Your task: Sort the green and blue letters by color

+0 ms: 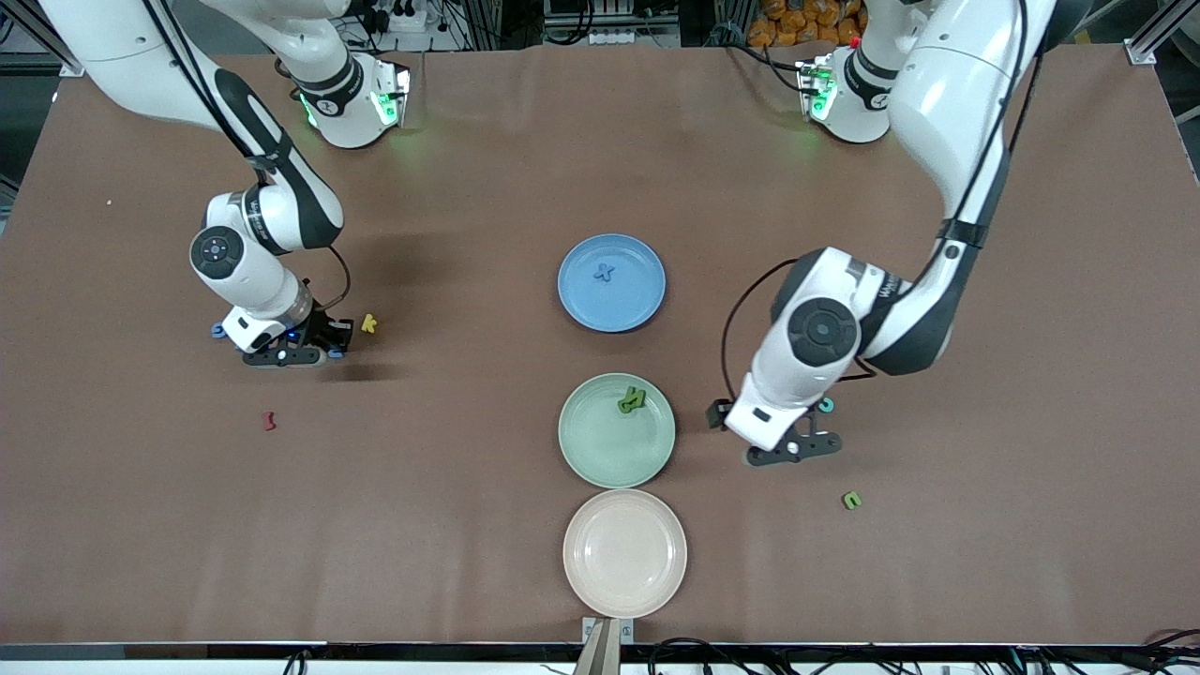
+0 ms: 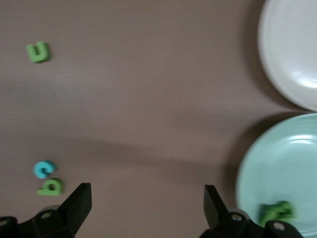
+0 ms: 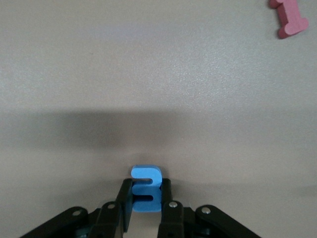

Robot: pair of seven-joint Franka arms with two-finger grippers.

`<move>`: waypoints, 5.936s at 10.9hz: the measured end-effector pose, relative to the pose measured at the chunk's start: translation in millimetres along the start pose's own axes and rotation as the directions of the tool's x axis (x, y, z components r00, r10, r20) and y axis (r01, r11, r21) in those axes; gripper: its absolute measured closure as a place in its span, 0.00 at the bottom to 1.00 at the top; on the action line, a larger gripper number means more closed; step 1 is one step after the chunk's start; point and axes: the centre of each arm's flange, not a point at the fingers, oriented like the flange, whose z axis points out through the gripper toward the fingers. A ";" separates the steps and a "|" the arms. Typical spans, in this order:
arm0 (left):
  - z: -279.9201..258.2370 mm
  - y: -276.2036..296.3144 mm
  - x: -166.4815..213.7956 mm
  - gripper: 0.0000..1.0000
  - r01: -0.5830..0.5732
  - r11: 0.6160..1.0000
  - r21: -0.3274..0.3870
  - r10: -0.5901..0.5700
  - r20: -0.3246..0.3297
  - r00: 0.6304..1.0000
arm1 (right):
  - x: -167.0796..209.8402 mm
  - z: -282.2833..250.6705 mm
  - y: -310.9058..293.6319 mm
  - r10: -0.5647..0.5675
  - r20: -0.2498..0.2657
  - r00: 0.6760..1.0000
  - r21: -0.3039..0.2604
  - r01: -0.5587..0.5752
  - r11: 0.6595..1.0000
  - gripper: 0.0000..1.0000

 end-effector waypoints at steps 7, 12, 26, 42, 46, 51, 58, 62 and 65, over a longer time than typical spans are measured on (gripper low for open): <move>50.3 -141.3 -8.1 0.00 -0.023 0.999 -0.034 0.023 0.018 1.000 | 24.5 -16.1 8.3 0.121 0.015 0.992 -0.019 -0.121 0.992 0.74; 73.0 -137.5 -31.9 0.00 -0.042 0.998 -0.049 0.044 0.036 0.998 | 43.9 -60.4 -78.8 0.277 0.104 0.955 -0.011 -0.277 0.961 0.74; 104.4 -152.5 -54.8 0.15 -0.032 0.998 -0.053 0.035 0.058 0.998 | -93.9 -110.4 -440.8 0.623 0.144 0.769 0.000 -0.630 0.777 0.74; 111.5 -165.1 -56.2 0.28 -0.057 0.998 -0.025 0.058 0.052 0.997 | 31.7 -107.3 -360.9 0.875 0.101 0.473 -0.065 -0.875 0.480 0.00; 112.8 -171.3 -53.0 0.32 -0.068 0.998 -0.015 0.069 0.041 0.997 | 101.5 -115.1 -233.1 0.947 0.050 0.317 -0.063 -0.946 0.319 0.00; 116.1 -169.1 -52.3 0.44 -0.070 0.997 -0.019 0.071 0.042 0.997 | 135.9 -103.6 -51.2 0.983 -0.096 0.155 -0.088 -0.985 0.147 0.00; 112.0 -166.4 -47.4 0.64 -0.072 0.997 -0.023 0.072 0.029 0.997 | 66.0 -87.0 67.5 0.977 -0.148 0.153 -0.010 -0.988 0.154 0.00; 90.2 -130.0 -45.2 0.64 -0.119 0.992 -0.050 0.118 -0.016 0.993 | 34.3 -78.9 107.6 0.977 -0.141 0.159 -0.003 -0.987 0.160 0.00; 55.0 -56.5 -57.1 0.64 -0.180 0.977 -0.113 0.172 -0.076 0.982 | 10.4 -59.9 127.4 0.980 -0.127 0.155 0.024 -0.987 0.159 0.00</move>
